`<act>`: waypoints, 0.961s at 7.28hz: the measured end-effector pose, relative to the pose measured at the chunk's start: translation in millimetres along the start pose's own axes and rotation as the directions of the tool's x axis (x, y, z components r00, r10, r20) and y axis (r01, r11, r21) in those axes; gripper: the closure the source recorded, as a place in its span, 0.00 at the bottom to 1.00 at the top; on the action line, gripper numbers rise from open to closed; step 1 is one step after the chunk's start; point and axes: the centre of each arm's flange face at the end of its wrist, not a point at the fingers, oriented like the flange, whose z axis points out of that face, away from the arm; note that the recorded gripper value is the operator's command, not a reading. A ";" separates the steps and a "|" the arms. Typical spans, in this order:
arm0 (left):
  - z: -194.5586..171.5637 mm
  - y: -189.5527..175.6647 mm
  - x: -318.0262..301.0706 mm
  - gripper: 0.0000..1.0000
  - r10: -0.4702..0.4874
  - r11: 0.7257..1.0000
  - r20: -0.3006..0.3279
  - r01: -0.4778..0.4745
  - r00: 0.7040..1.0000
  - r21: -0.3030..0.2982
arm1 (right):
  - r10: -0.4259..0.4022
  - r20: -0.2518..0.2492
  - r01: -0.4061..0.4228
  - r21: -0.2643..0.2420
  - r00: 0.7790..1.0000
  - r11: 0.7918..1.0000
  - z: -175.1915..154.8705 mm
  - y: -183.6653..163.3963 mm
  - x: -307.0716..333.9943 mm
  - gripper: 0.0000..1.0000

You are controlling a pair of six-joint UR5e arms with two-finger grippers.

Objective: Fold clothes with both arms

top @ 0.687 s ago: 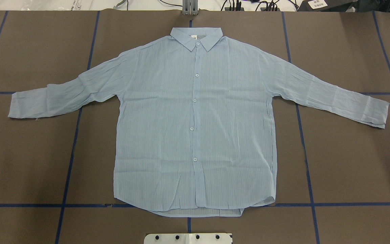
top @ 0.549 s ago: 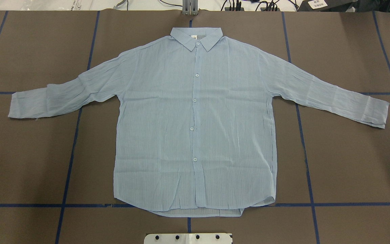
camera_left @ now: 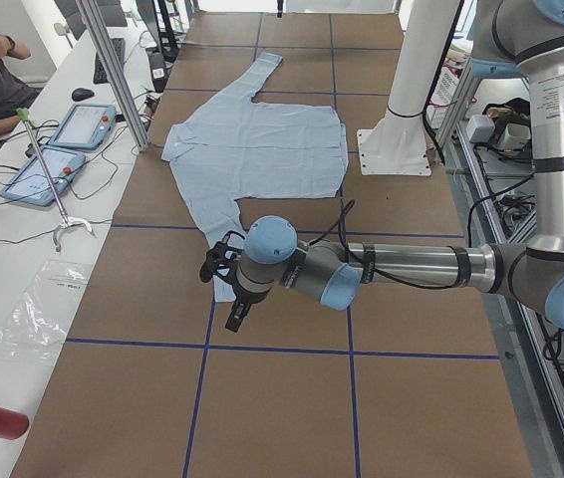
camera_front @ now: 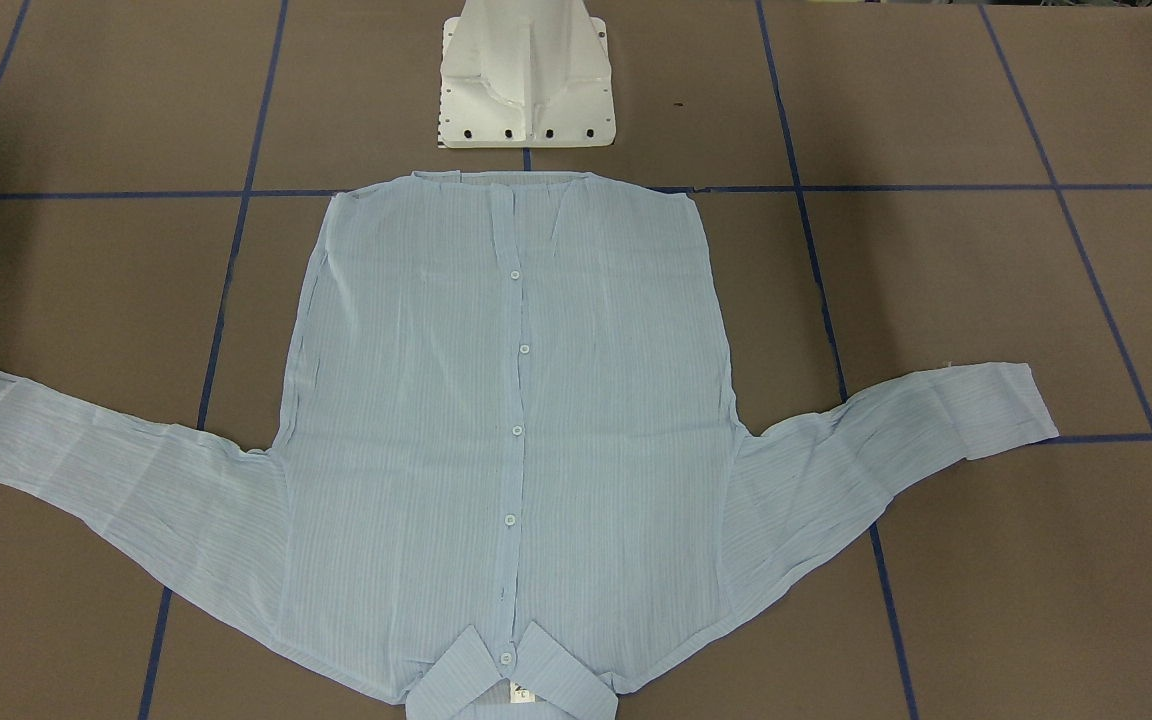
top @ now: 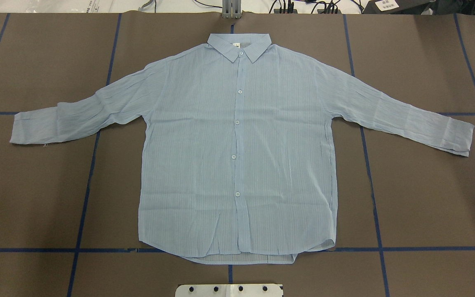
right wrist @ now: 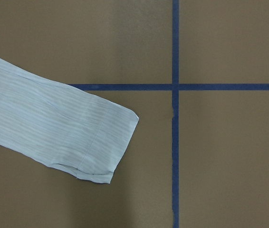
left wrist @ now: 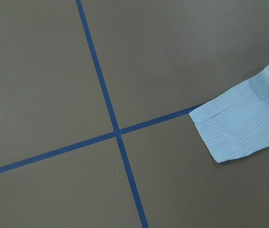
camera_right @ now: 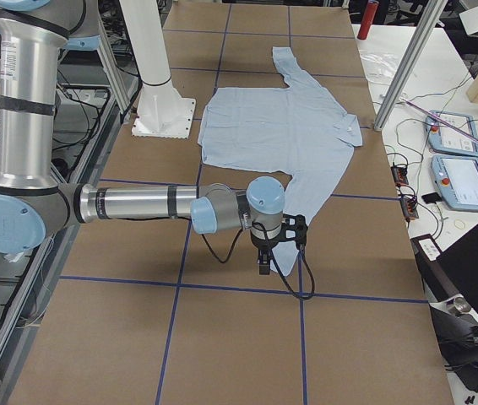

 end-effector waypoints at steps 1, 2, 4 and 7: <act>-0.7 -0.4 1.3 0.00 0.004 1.000 -0.002 -0.004 1.000 0.006 | -0.008 0.001 0.008 -0.008 1.000 1.000 9.1 -1.0 0.3 0.00; -1.3 -1.7 2.5 0.00 -0.005 1.000 -0.003 0.005 1.000 0.011 | -0.041 0.006 0.041 -0.013 0.999 0.999 24.1 -6.0 -5.5 0.00; -4.2 -6.6 6.5 0.00 -0.016 0.999 -0.004 0.017 1.000 0.029 | -0.106 0.014 0.107 -0.028 0.994 0.994 67.3 -39.7 -26.9 0.00; -11.2 -13.4 14.6 0.00 0.031 0.996 -0.003 -0.031 1.000 0.085 | -0.177 0.011 0.177 0.005 0.984 0.984 102.0 -90.9 -44.0 0.06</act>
